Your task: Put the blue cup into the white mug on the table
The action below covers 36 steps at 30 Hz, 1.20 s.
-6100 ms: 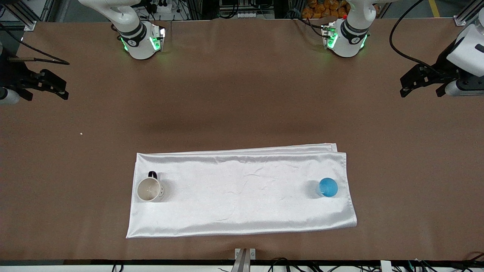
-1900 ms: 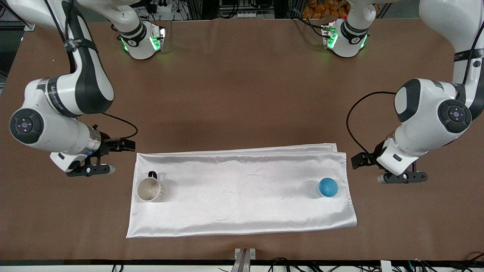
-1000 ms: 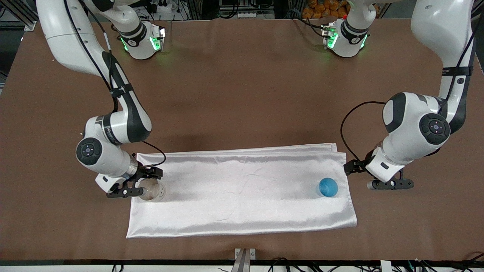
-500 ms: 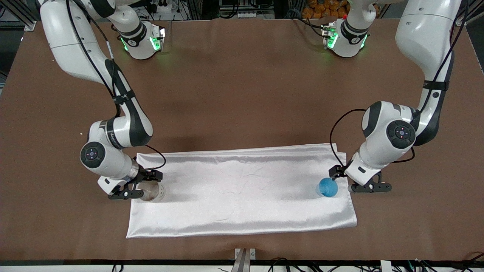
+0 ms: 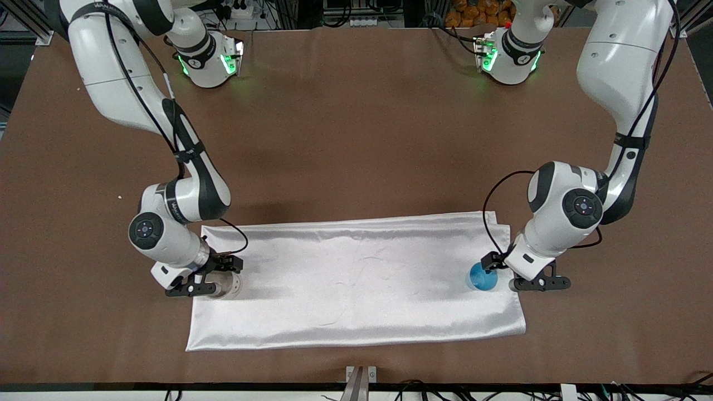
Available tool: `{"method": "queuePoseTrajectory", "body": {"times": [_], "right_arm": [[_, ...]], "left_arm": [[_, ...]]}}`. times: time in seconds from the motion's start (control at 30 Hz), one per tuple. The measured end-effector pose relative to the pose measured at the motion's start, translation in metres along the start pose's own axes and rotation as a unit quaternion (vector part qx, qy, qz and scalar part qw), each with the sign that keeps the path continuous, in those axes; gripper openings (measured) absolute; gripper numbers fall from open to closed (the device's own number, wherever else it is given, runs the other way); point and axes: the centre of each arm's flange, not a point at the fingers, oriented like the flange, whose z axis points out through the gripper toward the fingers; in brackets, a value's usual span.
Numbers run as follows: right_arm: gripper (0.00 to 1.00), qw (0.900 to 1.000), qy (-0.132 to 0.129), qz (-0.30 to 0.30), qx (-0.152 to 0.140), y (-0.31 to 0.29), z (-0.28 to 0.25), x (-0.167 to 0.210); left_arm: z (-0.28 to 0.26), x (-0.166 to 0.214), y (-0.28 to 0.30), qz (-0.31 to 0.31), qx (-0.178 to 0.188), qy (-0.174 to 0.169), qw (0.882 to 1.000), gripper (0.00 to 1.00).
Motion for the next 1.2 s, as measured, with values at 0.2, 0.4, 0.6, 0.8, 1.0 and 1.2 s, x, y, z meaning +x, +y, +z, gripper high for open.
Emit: {"method": "queuePoseTrajectory", "body": {"times": [0.2,0.4,0.6,0.8,1.0,1.2], "right_arm": [[0.72,1.0,0.006,0.0,0.001,0.0,0.0,0.001],[0.42,1.0,0.013,0.0,0.001,0.0,0.001,0.002],[0.12,1.0,0.013,0.0,0.001,0.0,0.003,0.002],[0.08,1.0,0.012,0.0,0.001,0.0,0.003,0.002],[0.08,1.0,0.006,0.002,0.002,-0.003,0.002,0.0],[0.08,1.0,-0.022,0.011,0.004,-0.016,-0.02,-0.004]], "left_arm": [[0.011,0.006,-0.001,-0.003,-0.003,0.002,1.0,0.98],[0.023,0.008,-0.002,-0.005,-0.007,0.007,1.0,0.89],[0.035,0.006,-0.002,-0.005,-0.009,0.007,1.0,0.79],[0.041,0.003,0.004,-0.001,-0.011,0.005,1.0,0.67],[0.042,0.003,0.006,0.0,-0.011,0.005,1.0,0.49],[0.041,0.003,0.006,0.0,-0.011,0.006,1.0,0.2]]}}
